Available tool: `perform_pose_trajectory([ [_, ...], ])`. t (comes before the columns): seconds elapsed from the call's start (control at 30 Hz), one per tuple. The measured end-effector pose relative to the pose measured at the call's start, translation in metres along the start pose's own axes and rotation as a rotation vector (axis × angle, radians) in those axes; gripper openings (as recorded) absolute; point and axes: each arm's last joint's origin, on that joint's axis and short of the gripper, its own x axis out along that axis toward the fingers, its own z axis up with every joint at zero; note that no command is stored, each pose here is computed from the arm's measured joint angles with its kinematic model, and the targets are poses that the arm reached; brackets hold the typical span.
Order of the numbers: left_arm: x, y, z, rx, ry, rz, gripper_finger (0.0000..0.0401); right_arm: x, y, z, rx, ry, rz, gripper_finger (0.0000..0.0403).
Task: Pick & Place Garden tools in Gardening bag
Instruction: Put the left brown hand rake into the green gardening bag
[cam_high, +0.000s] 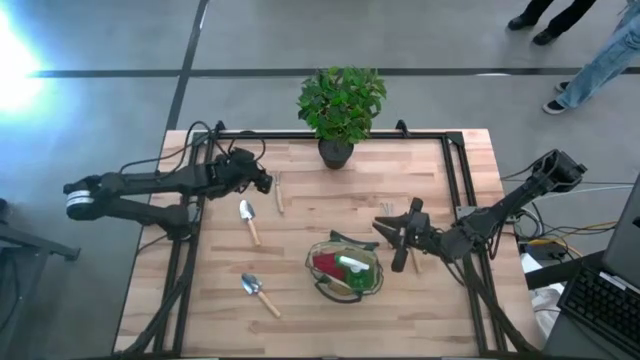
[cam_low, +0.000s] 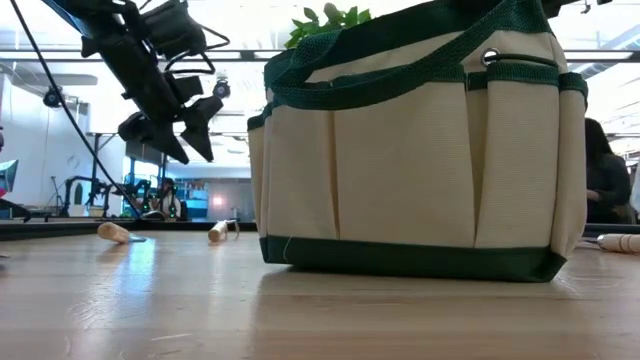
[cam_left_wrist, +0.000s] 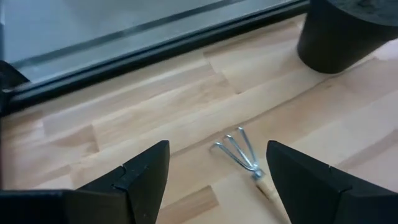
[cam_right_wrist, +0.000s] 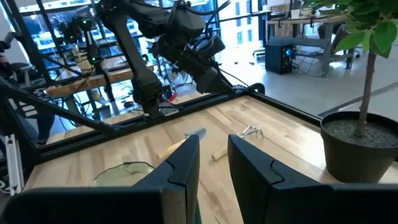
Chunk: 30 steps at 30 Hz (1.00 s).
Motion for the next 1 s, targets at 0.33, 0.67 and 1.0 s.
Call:
perform_pose_trajectory([
  [0.33,0.008,-0.004,-0.005,-0.044,0.08,-0.059,0.0271,0.0,0.0,0.0,-0.001,0.0,0.001,0.0066],
  [0.67,0.036,-0.008,-0.014,-0.006,0.207,-0.06,0.0271,0.0,0.0,0.0,-0.001,0.001,0.001,0.0063],
  [1.0,0.063,-0.015,-0.016,0.035,0.265,-0.168,0.0271,0.0,0.0,-0.001,-0.004,0.007,0.004,0.0077],
])
